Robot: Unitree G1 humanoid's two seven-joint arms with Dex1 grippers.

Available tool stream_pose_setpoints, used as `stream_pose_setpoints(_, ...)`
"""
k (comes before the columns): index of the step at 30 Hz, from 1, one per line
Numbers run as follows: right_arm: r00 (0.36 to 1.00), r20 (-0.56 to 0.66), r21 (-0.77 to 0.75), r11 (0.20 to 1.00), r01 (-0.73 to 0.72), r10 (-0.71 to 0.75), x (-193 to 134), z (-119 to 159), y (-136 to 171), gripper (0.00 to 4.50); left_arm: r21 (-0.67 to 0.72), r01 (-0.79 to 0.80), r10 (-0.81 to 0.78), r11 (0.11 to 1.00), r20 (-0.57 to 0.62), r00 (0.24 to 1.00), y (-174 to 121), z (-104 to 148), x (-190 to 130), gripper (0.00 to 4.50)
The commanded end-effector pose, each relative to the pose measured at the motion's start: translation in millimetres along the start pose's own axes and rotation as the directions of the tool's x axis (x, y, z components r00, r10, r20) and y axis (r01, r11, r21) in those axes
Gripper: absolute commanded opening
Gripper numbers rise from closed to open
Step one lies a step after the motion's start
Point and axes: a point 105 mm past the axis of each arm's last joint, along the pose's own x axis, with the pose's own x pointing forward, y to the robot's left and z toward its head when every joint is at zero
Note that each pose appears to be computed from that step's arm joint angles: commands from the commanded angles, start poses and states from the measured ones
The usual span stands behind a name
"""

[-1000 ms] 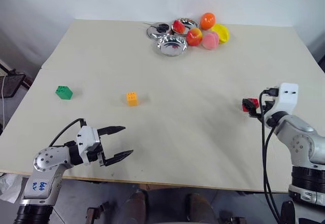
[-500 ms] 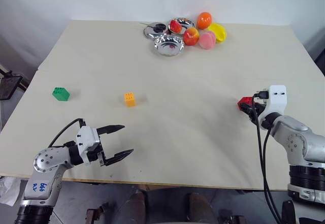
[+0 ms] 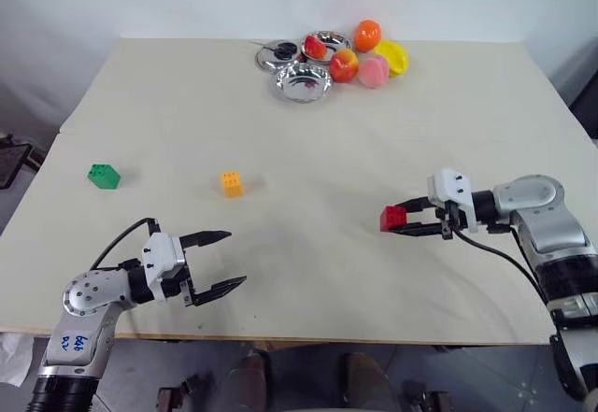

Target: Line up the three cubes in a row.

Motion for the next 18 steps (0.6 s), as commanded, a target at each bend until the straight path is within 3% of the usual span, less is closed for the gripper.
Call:
stream_pose_setpoints(1, 1.000, -0.003, -0.018, 1.000, -0.015, 0.015, -3, -8, -1, 1.49, 0.023, -0.008, 0.008, 1.000, -0.003, 1.000, -1, 4, -6, 4.50)
stream_pose_setpoints(5, 0.997, -0.048, -0.020, 0.998, -0.055, 0.054, -3, -19, 3, 1.49, 0.022, -0.011, 0.011, 1.000, -0.005, 1.000, -2, 4, -7, 4.50)
stream_pose_setpoints(18, 0.999, -0.033, 0.014, 0.999, -0.037, 0.037, -17, -34, 5, 1.49, 0.042, -0.019, 0.020, 0.999, -0.024, 1.000, 6, 7, -12, 4.50)
